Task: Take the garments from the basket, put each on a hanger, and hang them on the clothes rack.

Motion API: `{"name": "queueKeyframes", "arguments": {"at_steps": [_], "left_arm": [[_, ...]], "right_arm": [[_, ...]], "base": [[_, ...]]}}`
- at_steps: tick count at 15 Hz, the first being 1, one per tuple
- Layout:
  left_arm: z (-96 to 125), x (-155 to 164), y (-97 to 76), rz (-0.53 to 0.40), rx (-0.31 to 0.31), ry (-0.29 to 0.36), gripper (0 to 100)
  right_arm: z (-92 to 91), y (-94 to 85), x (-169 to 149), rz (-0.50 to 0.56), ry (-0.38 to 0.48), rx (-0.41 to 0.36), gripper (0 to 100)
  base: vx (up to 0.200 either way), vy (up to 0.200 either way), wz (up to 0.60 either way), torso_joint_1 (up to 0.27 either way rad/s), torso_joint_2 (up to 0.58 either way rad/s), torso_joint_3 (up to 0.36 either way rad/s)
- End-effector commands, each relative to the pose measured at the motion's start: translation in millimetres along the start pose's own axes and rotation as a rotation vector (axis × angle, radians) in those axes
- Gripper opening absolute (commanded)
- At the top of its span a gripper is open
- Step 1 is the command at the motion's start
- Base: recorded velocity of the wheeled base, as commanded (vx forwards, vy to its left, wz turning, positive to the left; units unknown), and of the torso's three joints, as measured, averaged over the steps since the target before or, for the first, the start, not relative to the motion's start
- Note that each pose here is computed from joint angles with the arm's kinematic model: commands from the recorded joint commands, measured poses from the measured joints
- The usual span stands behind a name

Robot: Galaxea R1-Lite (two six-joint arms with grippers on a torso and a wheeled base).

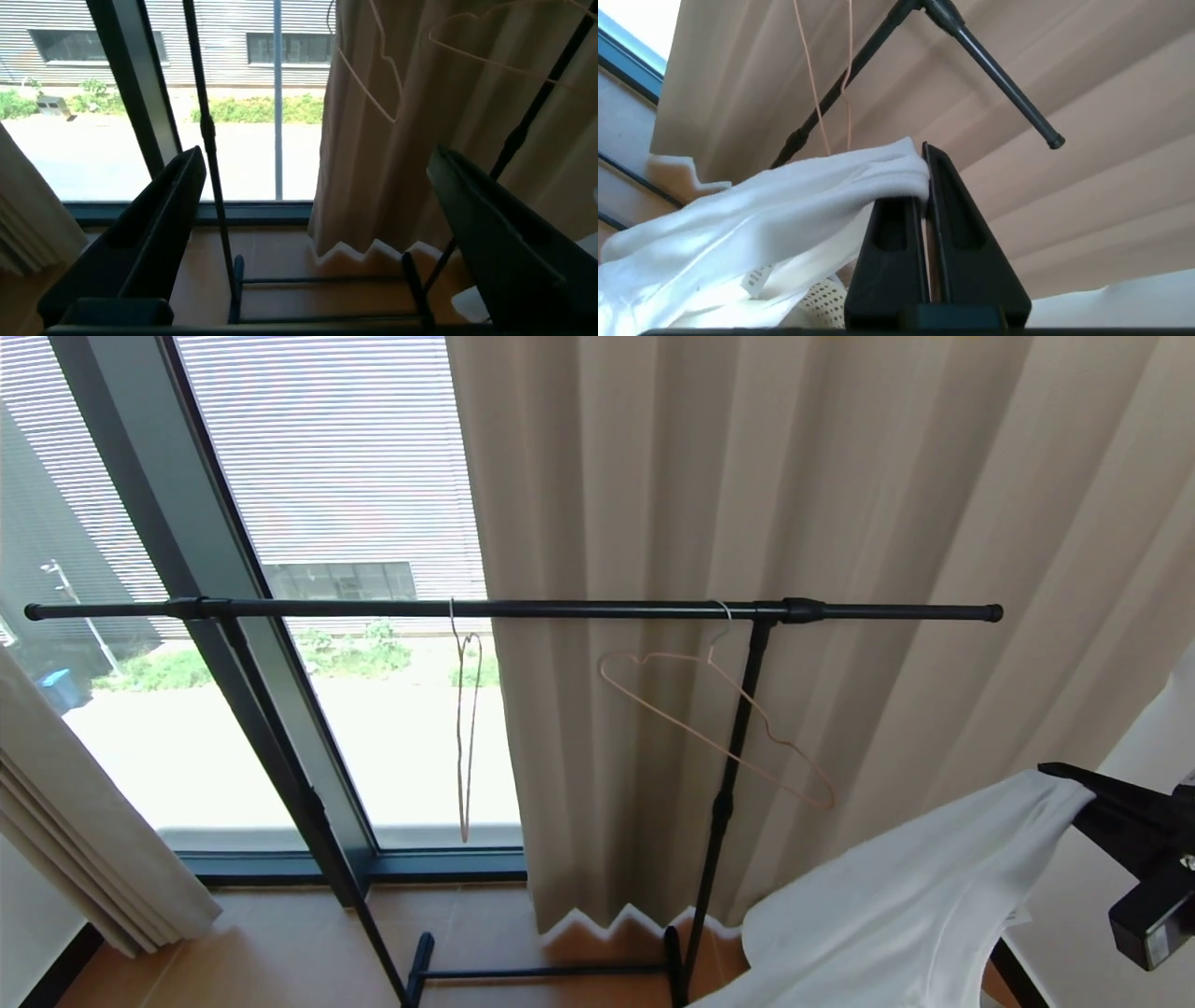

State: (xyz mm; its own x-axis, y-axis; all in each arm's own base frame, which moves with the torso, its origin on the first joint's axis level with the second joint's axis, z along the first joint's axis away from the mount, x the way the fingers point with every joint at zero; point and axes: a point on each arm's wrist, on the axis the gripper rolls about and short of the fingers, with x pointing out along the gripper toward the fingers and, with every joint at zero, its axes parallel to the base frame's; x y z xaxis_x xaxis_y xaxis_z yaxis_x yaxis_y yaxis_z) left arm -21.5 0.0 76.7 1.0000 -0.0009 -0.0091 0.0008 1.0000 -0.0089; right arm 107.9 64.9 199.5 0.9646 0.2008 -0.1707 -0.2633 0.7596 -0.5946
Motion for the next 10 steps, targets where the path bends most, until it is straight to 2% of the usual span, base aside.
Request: {"name": "queueKeyframes", "arguments": {"at_steps": [1, 2, 3, 4, 5, 6, 7, 8, 9, 10], "left_arm": [[2.4, 10.8, 0.3, 0.036, 0.0, 0.142, 100], [20.9, 23.5, 1.4, 0.139, 0.024, 0.237, 100], [34.1, 31.9, 1.9, 0.135, 0.032, 0.268, 100], [52.0, 44.9, 1.0, 0.056, 0.025, 0.296, 100], [55.9, 53.7, -2.0, -0.083, 0.013, 0.338, 100], [56.1, 59.8, -3.7, -0.147, 0.004, 0.377, 100], [54.0, 77.3, -6.0, -0.188, -0.026, 0.495, 100], [53.0, 93.2, -8.5, -0.199, -0.061, 0.577, 100], [56.6, 103.6, -12.6, -0.228, -0.082, 0.597, 100], [67.0, 112.6, -19.9, -0.279, -0.107, 0.574, 100]], "right_arm": [[3.4, 8.5, 12.0, 0.043, 0.022, 0.03, 0], [17.2, 15.3, 15.9, 0.09, -0.02, 0.186, 0], [26.1, 17.2, 18.6, 0.11, -0.031, 0.248, 0], [39.1, 20.6, 31.8, 0.124, -0.018, 0.344, 0], [48.7, 24.5, 46.0, 0.129, 0.003, 0.398, 0], [54.7, 27.8, 56.0, 0.134, 0.02, 0.429, 0], [64.3, 36.0, 76.5, 0.145, 0.064, 0.475, 0], [69.8, 43.3, 92.0, 0.155, 0.102, 0.466, 0], [71.3, 48.5, 101.6, 0.16, 0.124, 0.456, 0], [71.9, 53.1, 108.8, 0.163, 0.137, 0.454, 0]], "base": [[0.0, 0.0, 0.0, 0.0, 0.0, 0.0], [0.0, 0.0, 0.0, 0.0, 0.0, 0.0], [0.0, 0.0, 0.0, 0.0, 0.0, 0.0], [0.0, 0.0, 0.0, 0.0, 0.0, 0.0], [0.0, 0.0, 0.0, 0.0, 0.0, 0.0], [0.0, 0.0, 0.0, 0.0, 0.0, 0.0], [0.0, 0.0, 0.0, 0.0, 0.0, 0.0], [0.0, 0.0, 0.0, 0.0, 0.0, 0.0], [0.0, 0.0, 0.0, 0.0, 0.0, 0.0], [0.0, 0.0, 0.0, 0.0, 0.0, 0.0]]}}
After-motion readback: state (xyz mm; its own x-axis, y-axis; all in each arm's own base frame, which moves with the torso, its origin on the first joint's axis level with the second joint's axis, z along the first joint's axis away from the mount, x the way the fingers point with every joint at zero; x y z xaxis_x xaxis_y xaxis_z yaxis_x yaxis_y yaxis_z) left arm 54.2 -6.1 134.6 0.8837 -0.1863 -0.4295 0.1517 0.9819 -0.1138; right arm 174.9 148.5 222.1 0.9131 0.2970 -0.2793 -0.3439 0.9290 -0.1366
